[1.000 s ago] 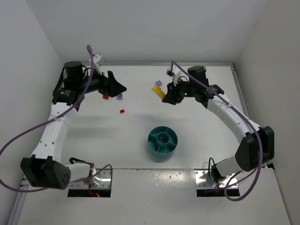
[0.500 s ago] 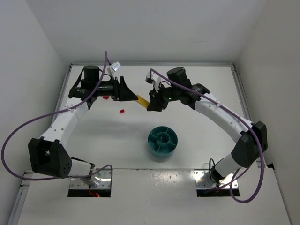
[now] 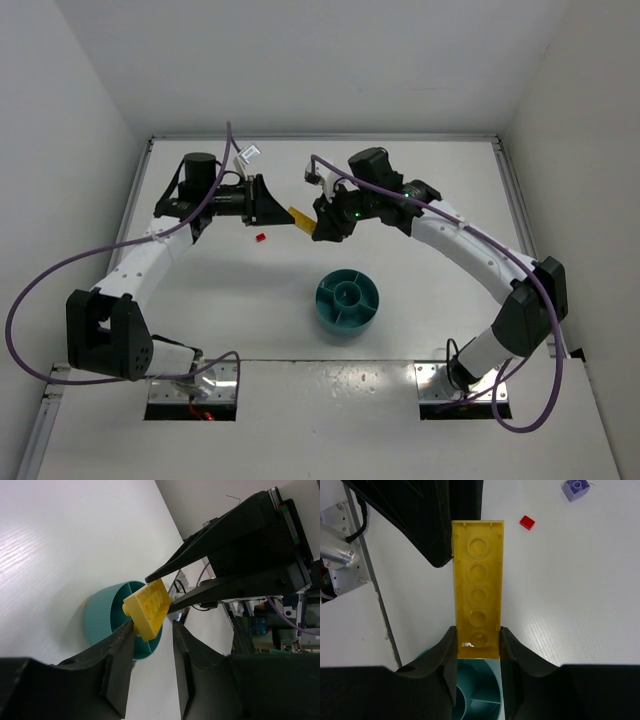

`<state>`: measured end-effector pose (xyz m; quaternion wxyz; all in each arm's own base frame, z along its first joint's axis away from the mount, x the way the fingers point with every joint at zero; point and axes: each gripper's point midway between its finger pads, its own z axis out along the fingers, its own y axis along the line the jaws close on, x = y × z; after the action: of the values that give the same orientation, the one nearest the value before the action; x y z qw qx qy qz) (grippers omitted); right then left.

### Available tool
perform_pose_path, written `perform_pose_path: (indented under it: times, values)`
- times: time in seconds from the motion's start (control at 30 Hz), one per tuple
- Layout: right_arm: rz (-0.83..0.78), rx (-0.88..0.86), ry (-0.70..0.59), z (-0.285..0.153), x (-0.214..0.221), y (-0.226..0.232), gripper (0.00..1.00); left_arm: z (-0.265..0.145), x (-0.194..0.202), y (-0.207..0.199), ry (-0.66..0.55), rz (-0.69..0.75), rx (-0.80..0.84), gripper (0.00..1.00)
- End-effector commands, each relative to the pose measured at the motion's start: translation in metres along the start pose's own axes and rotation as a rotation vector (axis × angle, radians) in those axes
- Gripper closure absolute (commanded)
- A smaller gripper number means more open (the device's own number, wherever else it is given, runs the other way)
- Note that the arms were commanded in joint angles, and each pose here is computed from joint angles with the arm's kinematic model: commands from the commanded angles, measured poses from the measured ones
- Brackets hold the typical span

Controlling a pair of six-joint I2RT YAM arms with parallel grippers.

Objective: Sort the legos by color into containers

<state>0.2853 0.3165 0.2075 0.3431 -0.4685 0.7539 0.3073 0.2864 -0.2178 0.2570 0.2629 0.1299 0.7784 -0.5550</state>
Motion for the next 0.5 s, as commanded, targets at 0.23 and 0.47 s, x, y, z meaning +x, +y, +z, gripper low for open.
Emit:
perform_pose_path:
  times: [0.23, 0.47]
  values:
    - [-0.072, -0.024, -0.074, -0.003, -0.034, 0.012, 1.00, -0.002, -0.002, -0.020, -0.006, 0.027, 0.077, 0.89]
    - [-0.061, -0.042, -0.022, -0.002, -0.011, 0.017, 0.54, -0.002, -0.003, -0.018, -0.013, 0.045, 0.068, 1.00]
